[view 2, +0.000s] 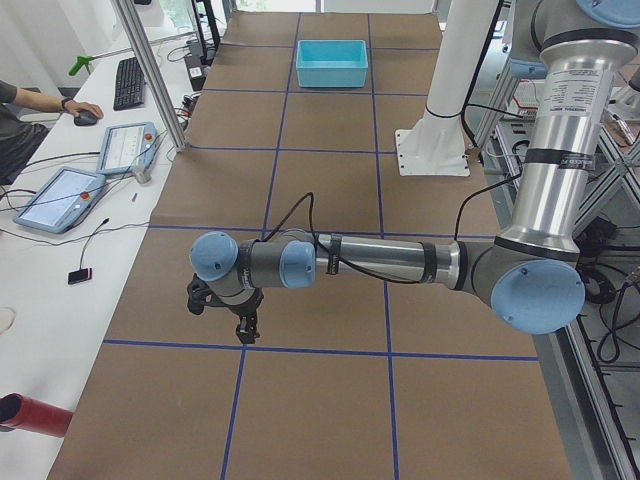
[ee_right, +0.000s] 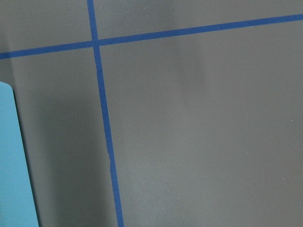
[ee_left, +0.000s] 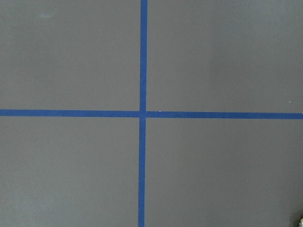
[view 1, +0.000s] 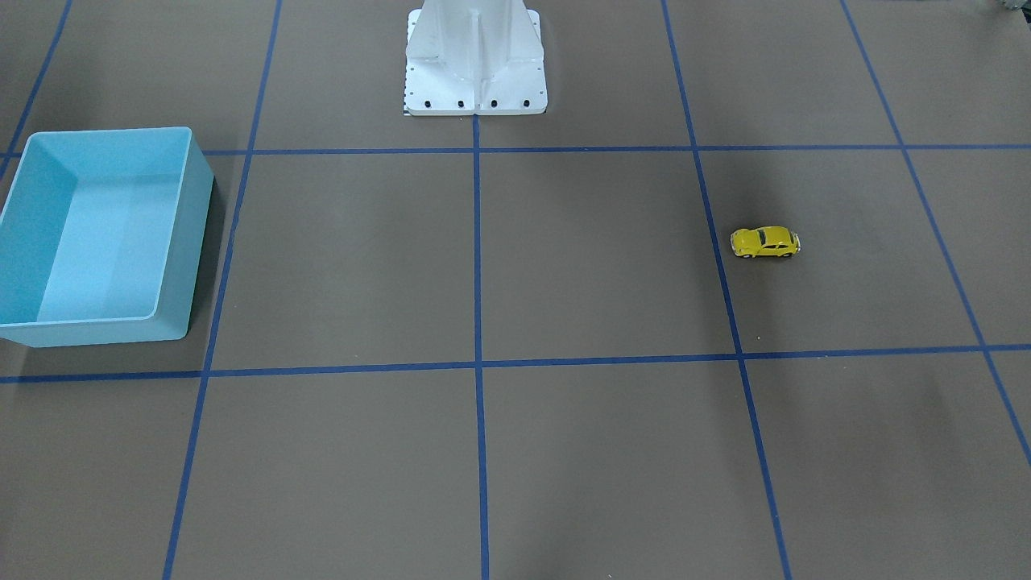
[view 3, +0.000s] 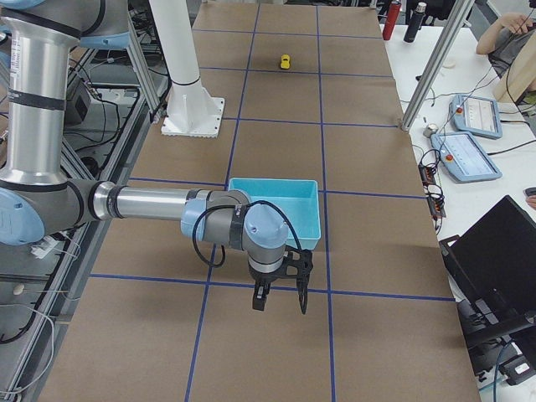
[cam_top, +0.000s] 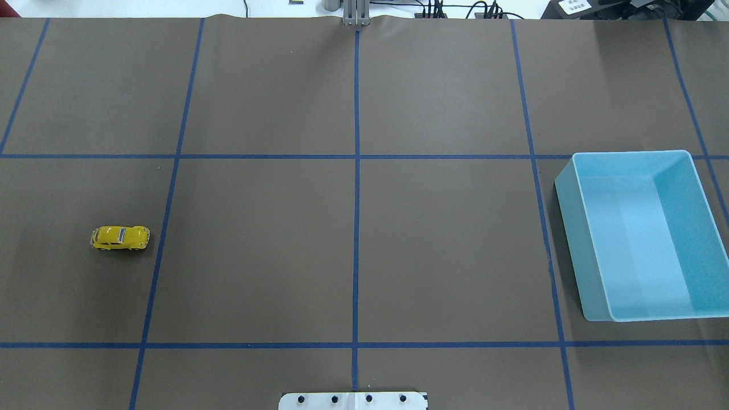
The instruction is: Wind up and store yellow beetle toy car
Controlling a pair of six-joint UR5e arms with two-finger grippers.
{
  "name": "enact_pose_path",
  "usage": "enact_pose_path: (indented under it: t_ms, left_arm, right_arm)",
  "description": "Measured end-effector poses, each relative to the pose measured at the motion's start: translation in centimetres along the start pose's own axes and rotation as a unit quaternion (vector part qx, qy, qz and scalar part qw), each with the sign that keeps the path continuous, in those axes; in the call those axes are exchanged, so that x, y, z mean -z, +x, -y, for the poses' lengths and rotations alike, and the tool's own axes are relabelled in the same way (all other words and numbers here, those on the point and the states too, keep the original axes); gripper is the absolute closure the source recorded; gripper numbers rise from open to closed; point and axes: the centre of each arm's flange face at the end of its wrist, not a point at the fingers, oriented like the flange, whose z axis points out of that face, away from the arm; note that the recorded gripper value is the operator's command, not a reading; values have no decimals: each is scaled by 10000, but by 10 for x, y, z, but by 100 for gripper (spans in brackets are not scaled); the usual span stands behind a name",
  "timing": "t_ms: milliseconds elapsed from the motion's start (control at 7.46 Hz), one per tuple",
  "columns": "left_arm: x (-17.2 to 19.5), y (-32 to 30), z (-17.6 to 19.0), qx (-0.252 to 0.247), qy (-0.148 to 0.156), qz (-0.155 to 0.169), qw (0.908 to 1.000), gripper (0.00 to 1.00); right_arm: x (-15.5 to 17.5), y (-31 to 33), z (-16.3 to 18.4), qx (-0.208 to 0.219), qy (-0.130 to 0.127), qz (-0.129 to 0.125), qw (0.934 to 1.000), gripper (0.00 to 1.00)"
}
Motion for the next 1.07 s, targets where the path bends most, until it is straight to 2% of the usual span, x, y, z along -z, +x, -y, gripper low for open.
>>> enact_pose_path:
  t_ms: [670,939,1073]
  left_arm:
    - [3,5,2,-106,57,1,9999,0]
    - [13,28,5,-466,278,1,9985,0]
    - [10,53,6,-746,294,-5,9968,0]
  right_arm:
    - [-1,1,0,-8,-9,0,10000,0]
    - [-1,1,-1,-14,-16,0,10000,0]
    - [-2,1,-1,-15,-17,1,10000,0]
